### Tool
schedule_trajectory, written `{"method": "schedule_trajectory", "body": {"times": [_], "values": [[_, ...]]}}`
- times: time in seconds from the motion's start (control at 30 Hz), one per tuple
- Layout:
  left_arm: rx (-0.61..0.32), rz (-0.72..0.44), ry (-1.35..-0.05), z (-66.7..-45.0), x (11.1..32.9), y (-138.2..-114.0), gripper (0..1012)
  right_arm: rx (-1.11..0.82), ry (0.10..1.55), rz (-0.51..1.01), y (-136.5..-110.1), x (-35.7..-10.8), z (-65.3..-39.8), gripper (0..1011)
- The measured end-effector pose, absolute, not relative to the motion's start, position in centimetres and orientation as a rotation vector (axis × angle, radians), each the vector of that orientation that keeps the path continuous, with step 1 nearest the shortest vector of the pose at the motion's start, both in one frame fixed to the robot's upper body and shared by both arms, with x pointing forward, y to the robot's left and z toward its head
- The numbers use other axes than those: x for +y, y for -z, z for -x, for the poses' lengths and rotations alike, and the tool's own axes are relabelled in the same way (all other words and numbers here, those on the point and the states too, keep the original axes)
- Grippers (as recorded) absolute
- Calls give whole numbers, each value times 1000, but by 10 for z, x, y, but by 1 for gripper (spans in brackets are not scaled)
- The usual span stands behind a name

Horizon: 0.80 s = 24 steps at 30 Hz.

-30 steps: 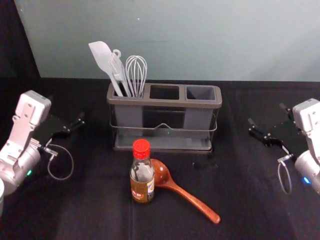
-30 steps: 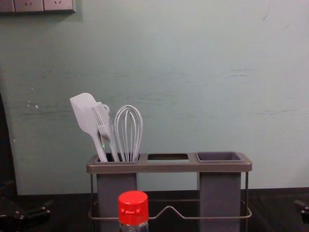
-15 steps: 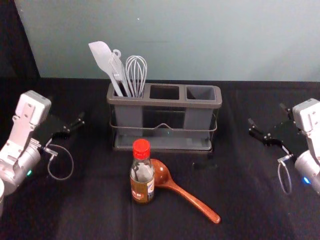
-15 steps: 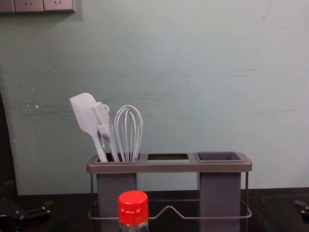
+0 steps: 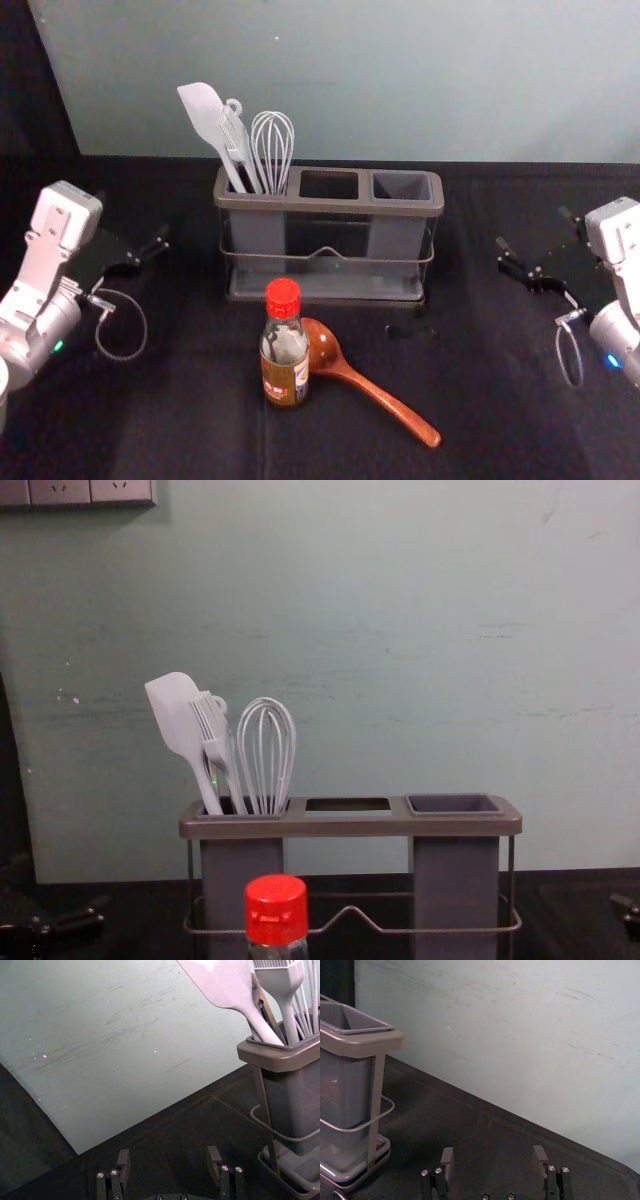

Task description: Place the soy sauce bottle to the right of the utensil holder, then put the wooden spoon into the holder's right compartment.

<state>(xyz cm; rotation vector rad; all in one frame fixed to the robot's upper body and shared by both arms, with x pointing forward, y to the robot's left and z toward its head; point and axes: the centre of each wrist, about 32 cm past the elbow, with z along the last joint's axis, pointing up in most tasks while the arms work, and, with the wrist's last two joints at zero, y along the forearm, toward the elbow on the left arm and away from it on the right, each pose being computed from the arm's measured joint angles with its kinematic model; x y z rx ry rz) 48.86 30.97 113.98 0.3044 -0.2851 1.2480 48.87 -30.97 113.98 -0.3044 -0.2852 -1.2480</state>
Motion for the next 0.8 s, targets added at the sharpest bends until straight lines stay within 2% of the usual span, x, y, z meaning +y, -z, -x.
{"method": "schedule_trajectory", "body": {"times": [0.4,0.63,0.8], "values": [[-285,-304,-1248,-489,310,-1140,1005,-308,1224,224,-1162,-323,-473,1002],[-285,-304,-1248,-489,310,-1140,1005,-276,1171,144,-1176,-334,-450,1002],[-285,-304,-1248,-489,310,-1140,1005,-211,1060,78,-1181,-340,-429,1003]]}}
